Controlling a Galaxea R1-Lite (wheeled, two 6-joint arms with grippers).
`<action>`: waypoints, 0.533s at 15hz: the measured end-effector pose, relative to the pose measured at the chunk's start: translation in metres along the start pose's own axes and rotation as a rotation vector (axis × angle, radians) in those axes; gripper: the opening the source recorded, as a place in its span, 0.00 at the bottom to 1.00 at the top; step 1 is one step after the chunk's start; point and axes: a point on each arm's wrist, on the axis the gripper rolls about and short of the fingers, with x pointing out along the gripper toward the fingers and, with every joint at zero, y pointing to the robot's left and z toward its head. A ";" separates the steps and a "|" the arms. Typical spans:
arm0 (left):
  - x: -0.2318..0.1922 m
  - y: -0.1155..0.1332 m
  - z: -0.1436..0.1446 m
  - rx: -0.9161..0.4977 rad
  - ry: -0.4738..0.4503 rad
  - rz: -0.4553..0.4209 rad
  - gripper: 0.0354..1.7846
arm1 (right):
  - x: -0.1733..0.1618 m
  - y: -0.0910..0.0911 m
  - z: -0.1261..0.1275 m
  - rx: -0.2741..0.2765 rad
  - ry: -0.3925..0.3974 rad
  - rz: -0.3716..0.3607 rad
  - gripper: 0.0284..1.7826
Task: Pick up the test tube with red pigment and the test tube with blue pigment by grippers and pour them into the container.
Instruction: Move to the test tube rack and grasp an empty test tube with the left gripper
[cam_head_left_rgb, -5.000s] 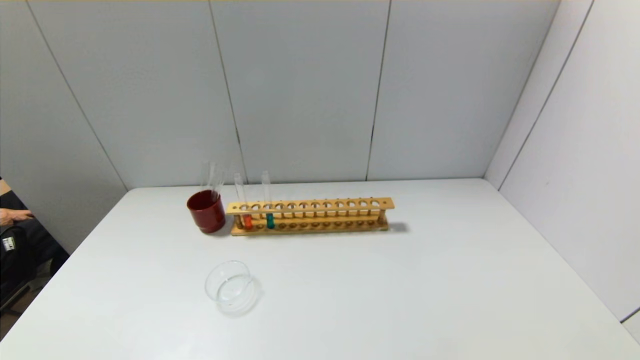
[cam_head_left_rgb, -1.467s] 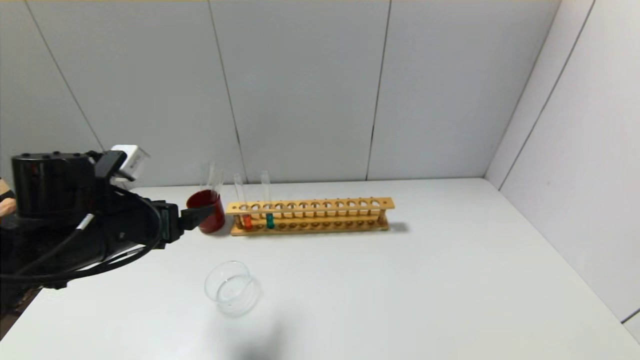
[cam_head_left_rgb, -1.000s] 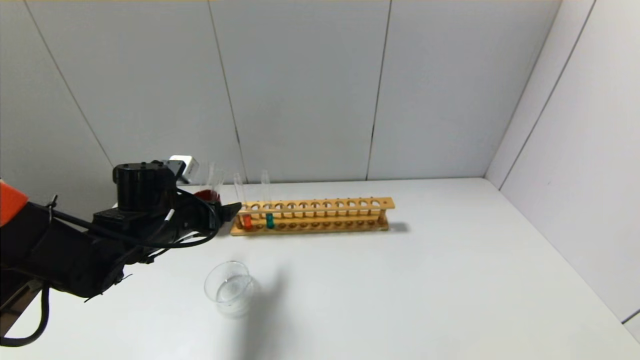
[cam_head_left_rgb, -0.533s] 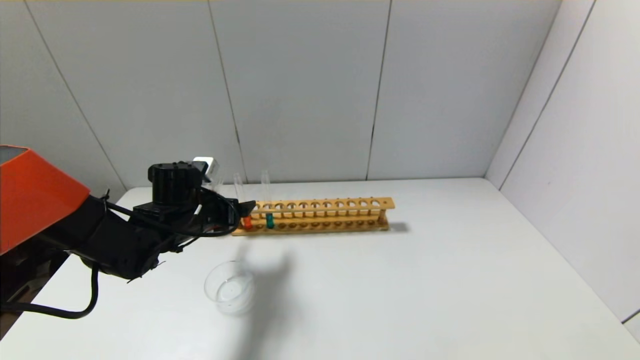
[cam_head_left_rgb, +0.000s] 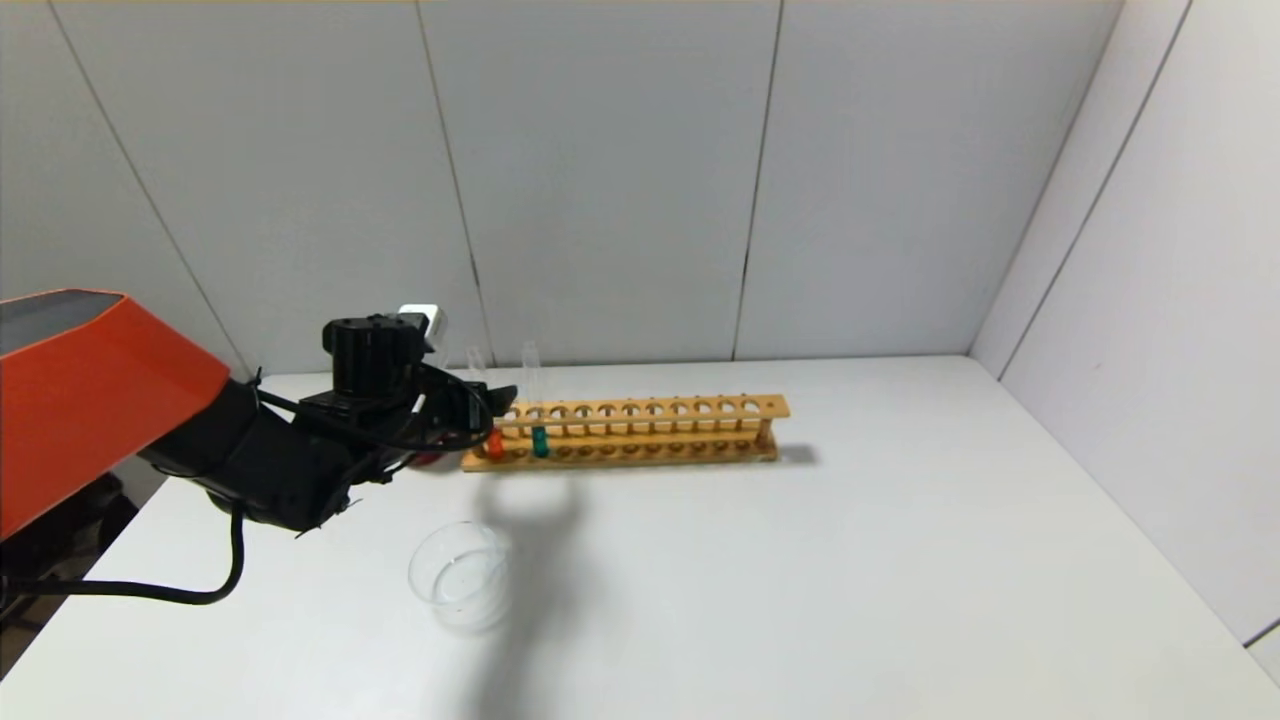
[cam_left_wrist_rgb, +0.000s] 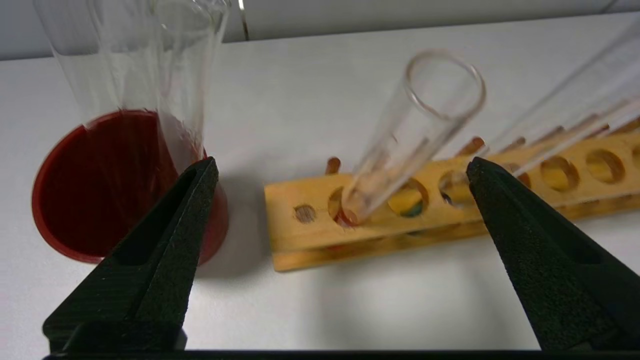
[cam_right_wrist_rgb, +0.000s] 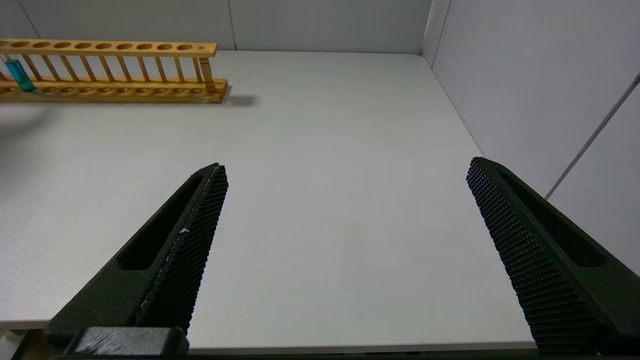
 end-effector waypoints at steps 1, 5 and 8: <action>0.003 0.000 0.000 0.000 -0.004 0.005 0.98 | 0.000 0.000 0.000 0.000 0.000 0.000 0.98; 0.014 0.000 0.000 0.003 -0.007 0.008 0.98 | 0.000 0.000 0.000 0.000 0.000 0.000 0.98; 0.020 -0.001 -0.003 0.004 -0.005 0.007 0.98 | 0.000 0.000 0.000 0.000 0.000 0.000 0.98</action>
